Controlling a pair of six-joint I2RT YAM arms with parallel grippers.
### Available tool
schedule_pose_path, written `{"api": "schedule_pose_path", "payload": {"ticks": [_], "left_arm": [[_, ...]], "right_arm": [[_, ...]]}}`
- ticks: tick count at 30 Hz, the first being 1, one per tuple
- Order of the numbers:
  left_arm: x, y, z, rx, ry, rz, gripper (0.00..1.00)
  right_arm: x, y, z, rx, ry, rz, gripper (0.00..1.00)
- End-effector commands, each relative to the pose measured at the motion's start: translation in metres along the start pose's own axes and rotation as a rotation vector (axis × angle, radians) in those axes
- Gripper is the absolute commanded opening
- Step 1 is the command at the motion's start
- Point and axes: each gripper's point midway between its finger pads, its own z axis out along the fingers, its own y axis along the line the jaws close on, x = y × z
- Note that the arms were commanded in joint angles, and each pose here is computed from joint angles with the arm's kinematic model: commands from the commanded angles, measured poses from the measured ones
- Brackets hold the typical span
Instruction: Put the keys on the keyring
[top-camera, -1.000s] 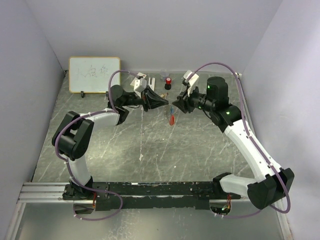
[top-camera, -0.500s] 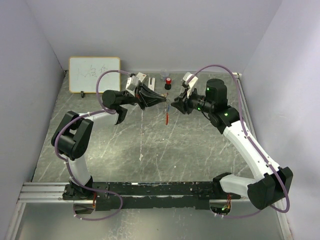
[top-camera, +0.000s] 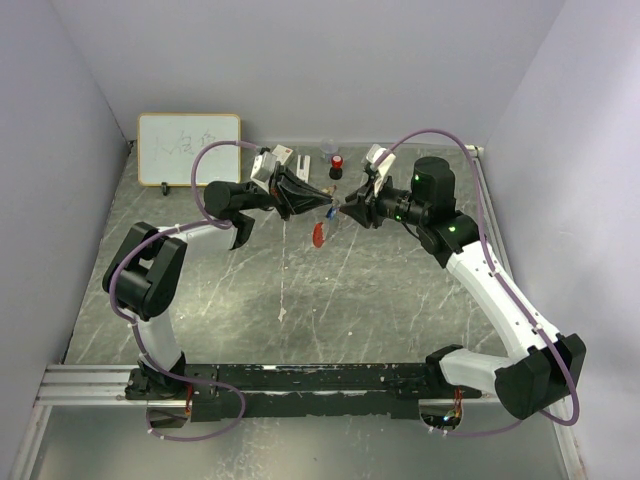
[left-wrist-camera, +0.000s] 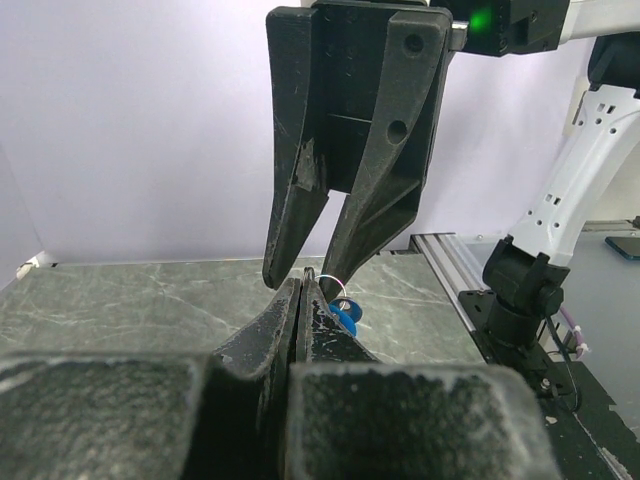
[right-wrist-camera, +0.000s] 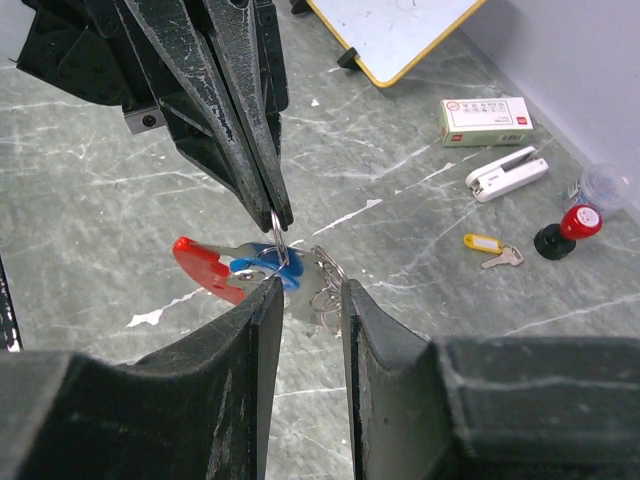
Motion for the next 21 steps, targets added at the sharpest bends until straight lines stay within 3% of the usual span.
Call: {"api": "schedule_pose_path", "payload": {"ticks": [1,12,21], "left_arm": [[-0.003,0.0,-0.002,0.001,-0.005,0.042,0.07],[-0.005,0.006,-0.002,-0.029,0.012,0.067,0.07],[-0.008,0.006,0.0,-0.021,0.004,0.07,0.07]], "right_arm": [[-0.013,-0.001,-0.004,0.011,-0.036,-0.018,0.3],[-0.012,-0.008,-0.015,0.086,-0.025,-0.024,0.29],[-0.01,-0.004,-0.007,0.038,-0.027,-0.013,0.29]]}}
